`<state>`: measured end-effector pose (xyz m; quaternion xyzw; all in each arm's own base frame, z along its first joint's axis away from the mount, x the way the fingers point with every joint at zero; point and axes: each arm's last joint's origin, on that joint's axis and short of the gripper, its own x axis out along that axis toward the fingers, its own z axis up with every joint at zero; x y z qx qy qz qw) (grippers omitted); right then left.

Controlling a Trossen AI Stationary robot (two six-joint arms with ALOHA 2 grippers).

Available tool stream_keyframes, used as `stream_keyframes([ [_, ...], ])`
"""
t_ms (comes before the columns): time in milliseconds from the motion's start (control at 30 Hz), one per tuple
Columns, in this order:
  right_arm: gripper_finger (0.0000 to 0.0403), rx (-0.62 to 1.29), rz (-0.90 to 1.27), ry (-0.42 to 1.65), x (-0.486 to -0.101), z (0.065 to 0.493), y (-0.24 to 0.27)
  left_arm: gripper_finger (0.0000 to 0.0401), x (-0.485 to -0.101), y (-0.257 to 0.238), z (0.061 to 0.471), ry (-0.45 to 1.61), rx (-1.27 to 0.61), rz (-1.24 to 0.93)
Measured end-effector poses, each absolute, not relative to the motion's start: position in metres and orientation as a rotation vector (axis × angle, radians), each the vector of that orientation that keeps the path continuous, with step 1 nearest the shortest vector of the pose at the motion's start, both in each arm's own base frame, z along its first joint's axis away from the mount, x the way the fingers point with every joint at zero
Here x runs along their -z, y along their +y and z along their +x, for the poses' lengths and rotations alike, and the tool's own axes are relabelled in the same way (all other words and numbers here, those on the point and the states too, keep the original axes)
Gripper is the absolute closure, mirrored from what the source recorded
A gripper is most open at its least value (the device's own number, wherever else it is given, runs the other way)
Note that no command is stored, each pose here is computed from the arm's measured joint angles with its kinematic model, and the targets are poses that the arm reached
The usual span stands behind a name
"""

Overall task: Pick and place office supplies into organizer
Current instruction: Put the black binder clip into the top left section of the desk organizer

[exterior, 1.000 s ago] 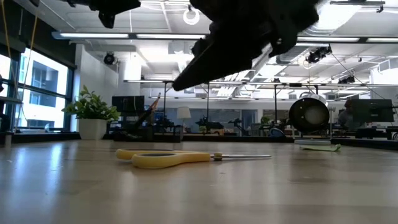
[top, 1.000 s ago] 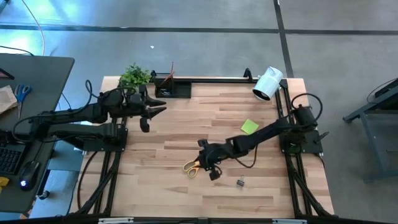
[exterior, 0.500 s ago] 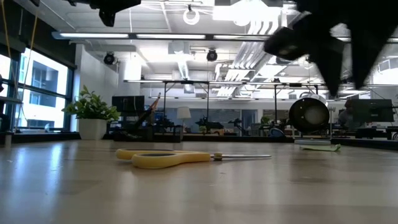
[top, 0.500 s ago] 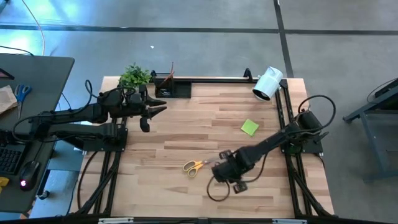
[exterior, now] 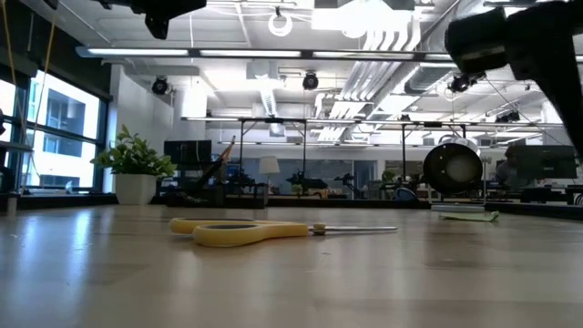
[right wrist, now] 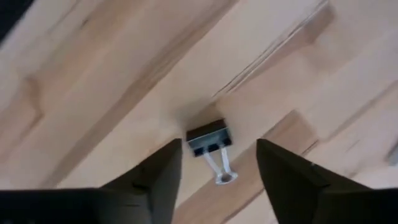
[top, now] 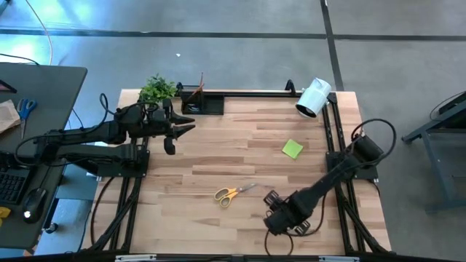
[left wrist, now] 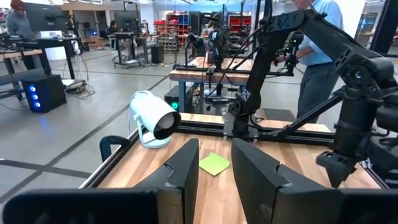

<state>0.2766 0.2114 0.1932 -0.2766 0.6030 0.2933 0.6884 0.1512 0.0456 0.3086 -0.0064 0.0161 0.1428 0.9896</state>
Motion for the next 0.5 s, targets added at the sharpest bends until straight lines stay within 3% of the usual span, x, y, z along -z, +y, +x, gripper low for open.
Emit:
stream_keyframes([
  [167, 0.0159, -0.665, -0.728, 1.304, -0.189, 0.277, 0.217, 0.0318, -0.306, 0.045, 0.151, 0.051, -0.277, -0.041],
  [500, 0.0155, -0.772, -0.804, 1.420, -0.158, 0.274, 0.224, 0.0318, -0.300, 0.045, 0.154, 0.110, -0.248, -0.087],
])
